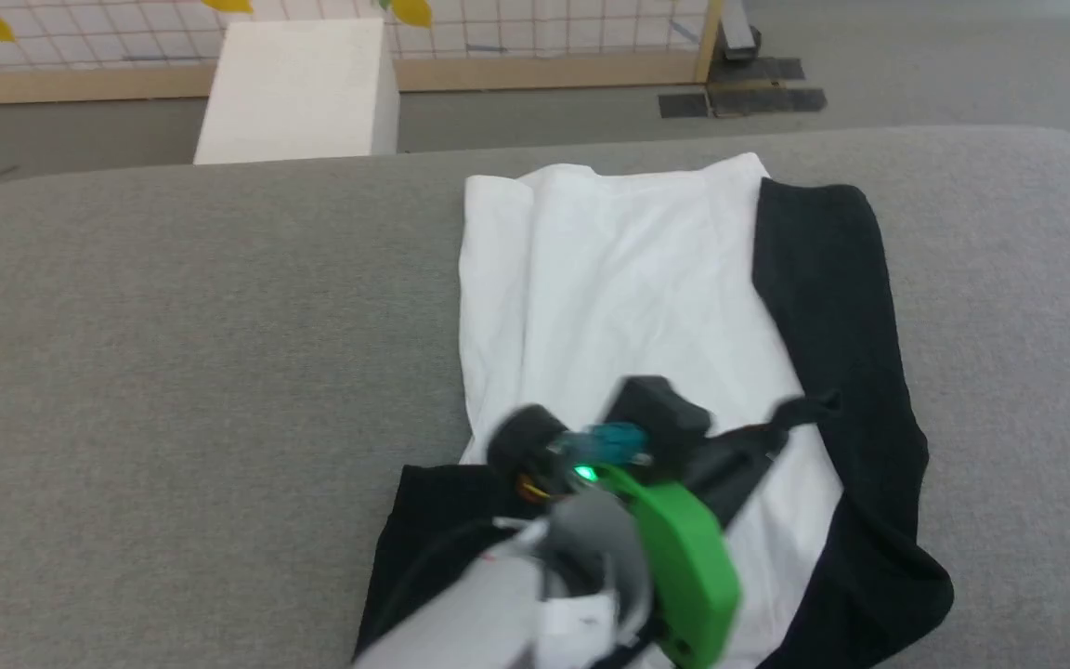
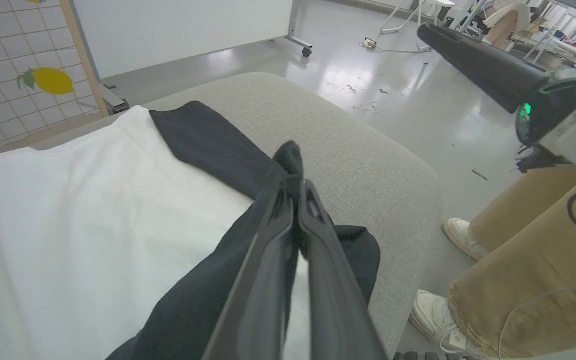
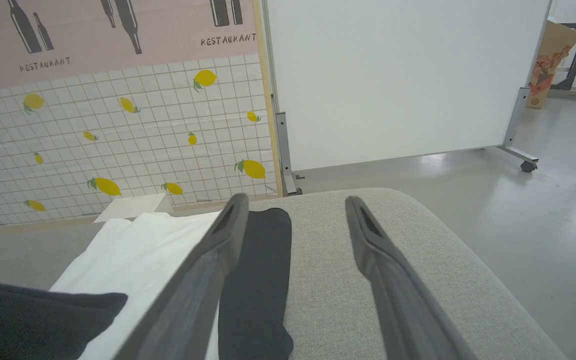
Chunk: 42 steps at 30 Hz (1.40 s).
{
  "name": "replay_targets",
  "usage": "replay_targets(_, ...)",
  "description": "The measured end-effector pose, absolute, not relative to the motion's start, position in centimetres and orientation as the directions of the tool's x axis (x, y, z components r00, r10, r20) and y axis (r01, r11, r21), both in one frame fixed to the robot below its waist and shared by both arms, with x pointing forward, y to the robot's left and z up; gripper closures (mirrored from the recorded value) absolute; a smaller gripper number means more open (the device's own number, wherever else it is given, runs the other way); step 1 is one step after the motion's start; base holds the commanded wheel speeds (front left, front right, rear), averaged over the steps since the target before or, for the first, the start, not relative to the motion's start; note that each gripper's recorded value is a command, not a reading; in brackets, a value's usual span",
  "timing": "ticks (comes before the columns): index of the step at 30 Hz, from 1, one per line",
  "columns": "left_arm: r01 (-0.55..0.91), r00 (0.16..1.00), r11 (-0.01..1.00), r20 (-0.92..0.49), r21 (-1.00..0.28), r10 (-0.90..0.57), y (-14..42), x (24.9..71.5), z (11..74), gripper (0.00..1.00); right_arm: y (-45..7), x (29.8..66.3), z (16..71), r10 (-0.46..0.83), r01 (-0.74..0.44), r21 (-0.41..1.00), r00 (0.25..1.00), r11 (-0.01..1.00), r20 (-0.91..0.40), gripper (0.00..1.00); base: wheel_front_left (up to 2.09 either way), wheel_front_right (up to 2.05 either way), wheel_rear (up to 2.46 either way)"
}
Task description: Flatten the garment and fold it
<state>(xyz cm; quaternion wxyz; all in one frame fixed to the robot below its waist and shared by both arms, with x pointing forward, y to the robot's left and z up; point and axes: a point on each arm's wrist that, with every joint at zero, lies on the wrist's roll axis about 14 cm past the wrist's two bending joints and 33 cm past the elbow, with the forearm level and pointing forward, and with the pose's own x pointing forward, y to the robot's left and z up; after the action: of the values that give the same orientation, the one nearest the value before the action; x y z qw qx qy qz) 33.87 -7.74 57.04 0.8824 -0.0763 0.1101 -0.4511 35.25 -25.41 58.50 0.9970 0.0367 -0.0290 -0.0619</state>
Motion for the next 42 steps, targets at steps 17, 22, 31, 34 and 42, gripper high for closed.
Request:
replay_targets(17, 0.861, 0.221, 0.409, -0.502, -0.302, -0.836, -13.6, 28.7, 41.7, 1.0, -27.4, 34.9, 56.4, -0.197, 0.198, 0.076, 0.98, 0.977, -0.009, 0.0, 0.0, 0.0, 0.0)
replay_targets(22, 0.839, 0.21, 0.436, -0.547, -0.325, -0.811, -13.1, 28.4, 39.7, 0.0, -27.6, 34.8, 56.3, -0.204, 0.205, 0.074, 0.979, 0.976, -0.014, 0.0, 0.0, 0.0, 0.0)
replay_targets(31, 0.772, 0.314, 0.459, -0.364, -0.439, -0.877, -14.1, 31.3, 45.3, 0.0, -26.8, 35.4, 56.6, -0.176, 0.176, 0.083, 0.984, 0.981, -0.007, 0.0, 0.0, 0.0, 0.0)
replay_targets(34, 0.753, 0.396, 0.463, -0.24, -0.467, -0.886, -14.1, 33.5, 49.0, 0.0, -26.2, 35.6, 56.9, -0.156, 0.156, 0.086, 0.988, 0.984, 0.002, 0.0, 0.0, 0.0, 0.0)
replay_targets(42, 0.669, 0.723, 0.669, 0.075, -0.324, -0.687, -5.6, 40.9, 56.1, 0.0, -24.6, 35.8, 57.2, -0.101, 0.099, 0.107, 0.995, 0.989, 0.013, 0.0, 0.0, 0.0, 0.0)
